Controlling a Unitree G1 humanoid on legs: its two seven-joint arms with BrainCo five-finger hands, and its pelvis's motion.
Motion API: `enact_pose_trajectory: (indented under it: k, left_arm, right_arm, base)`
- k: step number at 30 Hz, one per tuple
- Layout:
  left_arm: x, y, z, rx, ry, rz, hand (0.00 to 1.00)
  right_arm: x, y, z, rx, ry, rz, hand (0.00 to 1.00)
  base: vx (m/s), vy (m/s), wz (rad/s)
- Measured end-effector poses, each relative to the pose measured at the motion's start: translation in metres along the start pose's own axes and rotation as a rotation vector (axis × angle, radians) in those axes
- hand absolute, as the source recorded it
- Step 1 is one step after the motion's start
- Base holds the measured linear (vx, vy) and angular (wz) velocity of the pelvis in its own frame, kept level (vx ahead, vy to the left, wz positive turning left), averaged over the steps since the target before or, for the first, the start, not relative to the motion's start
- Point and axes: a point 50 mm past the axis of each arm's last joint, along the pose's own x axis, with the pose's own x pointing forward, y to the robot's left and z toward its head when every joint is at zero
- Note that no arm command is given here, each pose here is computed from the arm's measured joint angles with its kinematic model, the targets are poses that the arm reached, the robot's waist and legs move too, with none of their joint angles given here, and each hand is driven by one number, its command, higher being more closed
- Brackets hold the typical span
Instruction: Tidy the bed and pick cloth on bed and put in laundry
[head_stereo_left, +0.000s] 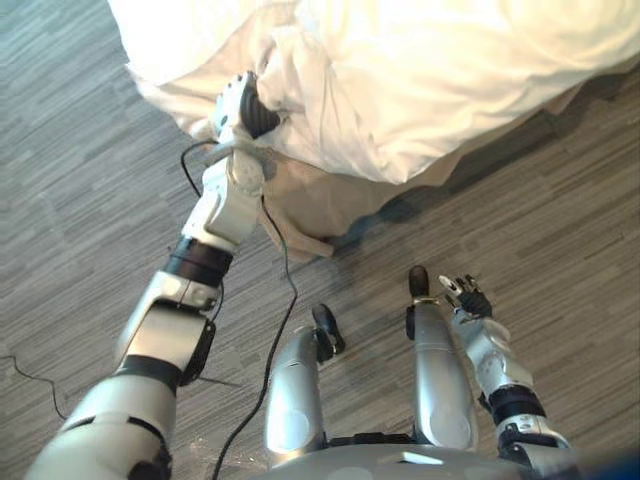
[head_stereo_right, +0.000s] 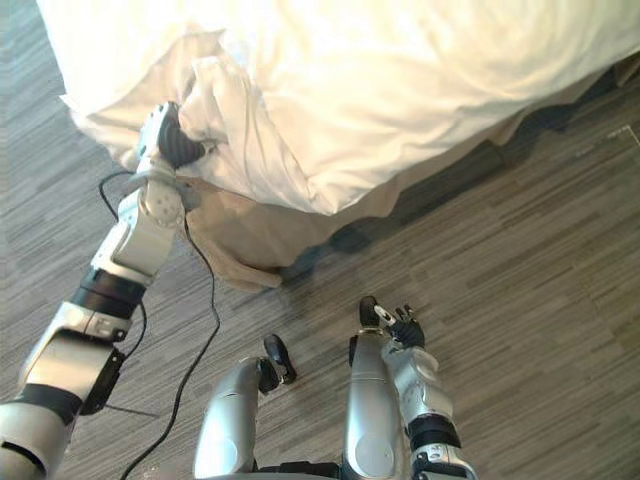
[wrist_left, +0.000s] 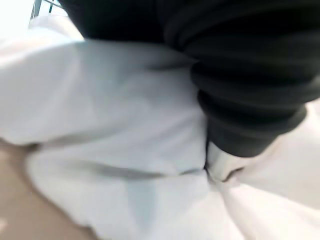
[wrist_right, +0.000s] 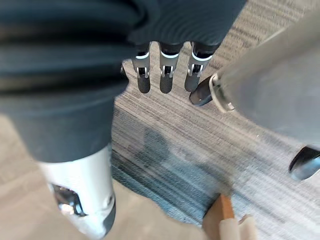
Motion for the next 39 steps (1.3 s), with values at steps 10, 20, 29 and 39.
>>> enact_pose_trajectory:
  k: [10, 20, 29, 39]
  left_arm:
    - [-0.067, -0.035, -0.044, -0.124, -0.012, -0.157, 1.0]
    - [-0.152, -0.082, -0.086, -0.325, 0.223, -0.336, 0.0]
    - [-0.281, -0.126, -0.149, -0.337, 0.765, -0.558, 0.0]
    - [-0.433, -0.135, -0.177, -0.238, 1.394, -0.681, 0.0]
  right_arm:
    - [-0.014, -0.026, -0.042, 0.016, 0.133, -0.086, 0.0]
    - [-0.042, -0.064, -0.097, 0.032, 0.381, -0.193, 0.0]
    - [-0.058, -0.087, -0.117, 0.054, 0.503, -0.247, 0.0]
    - [-0.063, -0.089, -0.127, 0.078, 0.544, -0.238, 0.0]
  base:
    - [0.11, -0.034, 0.2]
    - [0.09, -0.026, 0.14]
    - [0.08, 0.004, 0.2]
    - [-0.03, 0.014, 0.0]
